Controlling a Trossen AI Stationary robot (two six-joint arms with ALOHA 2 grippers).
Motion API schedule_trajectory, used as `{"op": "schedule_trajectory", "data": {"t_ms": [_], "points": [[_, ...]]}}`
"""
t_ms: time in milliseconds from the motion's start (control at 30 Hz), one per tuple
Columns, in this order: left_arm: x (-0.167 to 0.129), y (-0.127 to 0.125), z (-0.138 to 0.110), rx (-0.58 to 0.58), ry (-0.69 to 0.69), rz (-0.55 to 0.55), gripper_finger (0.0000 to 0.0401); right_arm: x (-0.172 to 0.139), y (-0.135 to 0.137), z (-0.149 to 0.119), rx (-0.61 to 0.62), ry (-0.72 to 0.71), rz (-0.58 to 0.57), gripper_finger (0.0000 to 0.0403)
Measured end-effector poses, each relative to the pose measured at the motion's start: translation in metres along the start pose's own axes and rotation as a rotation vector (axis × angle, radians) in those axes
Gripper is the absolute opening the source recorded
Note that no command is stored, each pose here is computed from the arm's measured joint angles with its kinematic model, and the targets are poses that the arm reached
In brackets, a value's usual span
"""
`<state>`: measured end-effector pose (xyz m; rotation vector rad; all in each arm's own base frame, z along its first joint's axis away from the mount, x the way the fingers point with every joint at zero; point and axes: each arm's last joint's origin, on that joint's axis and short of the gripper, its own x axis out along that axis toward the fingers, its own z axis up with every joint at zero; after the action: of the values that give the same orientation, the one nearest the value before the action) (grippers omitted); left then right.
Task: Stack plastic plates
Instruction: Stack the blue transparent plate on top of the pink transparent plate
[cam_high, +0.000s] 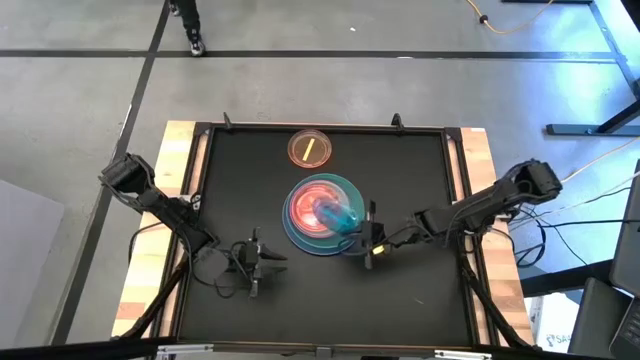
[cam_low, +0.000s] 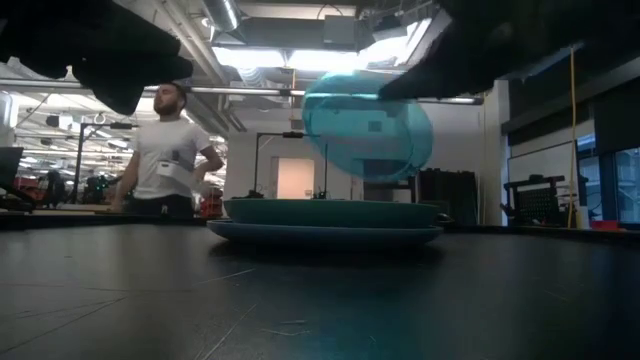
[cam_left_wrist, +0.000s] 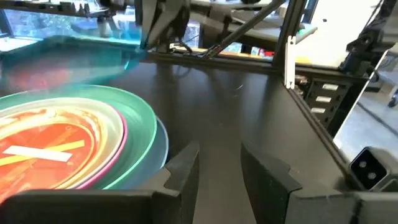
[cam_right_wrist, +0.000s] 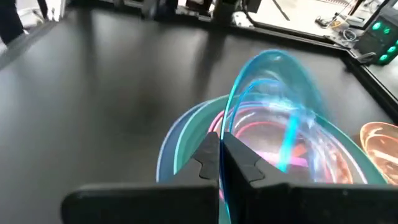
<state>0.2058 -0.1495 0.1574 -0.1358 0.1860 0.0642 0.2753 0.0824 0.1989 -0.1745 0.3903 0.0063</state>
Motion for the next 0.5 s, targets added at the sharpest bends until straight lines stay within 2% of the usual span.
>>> {"op": "schedule_trajectory", "data": {"t_ms": [267, 500], "points": [[0.003, 0.003, 0.003, -0.020, -0.021, 0.011, 0.0112, 0.018, 0.006, -0.007, -0.043, 0.014, 0.019, 0.0001], [0.008, 0.008, 0.005, -0.029, -0.012, -0.021, 0.0111, 0.025, 0.009, -0.010, -0.054, 0.033, 0.022, 0.0001]]}}
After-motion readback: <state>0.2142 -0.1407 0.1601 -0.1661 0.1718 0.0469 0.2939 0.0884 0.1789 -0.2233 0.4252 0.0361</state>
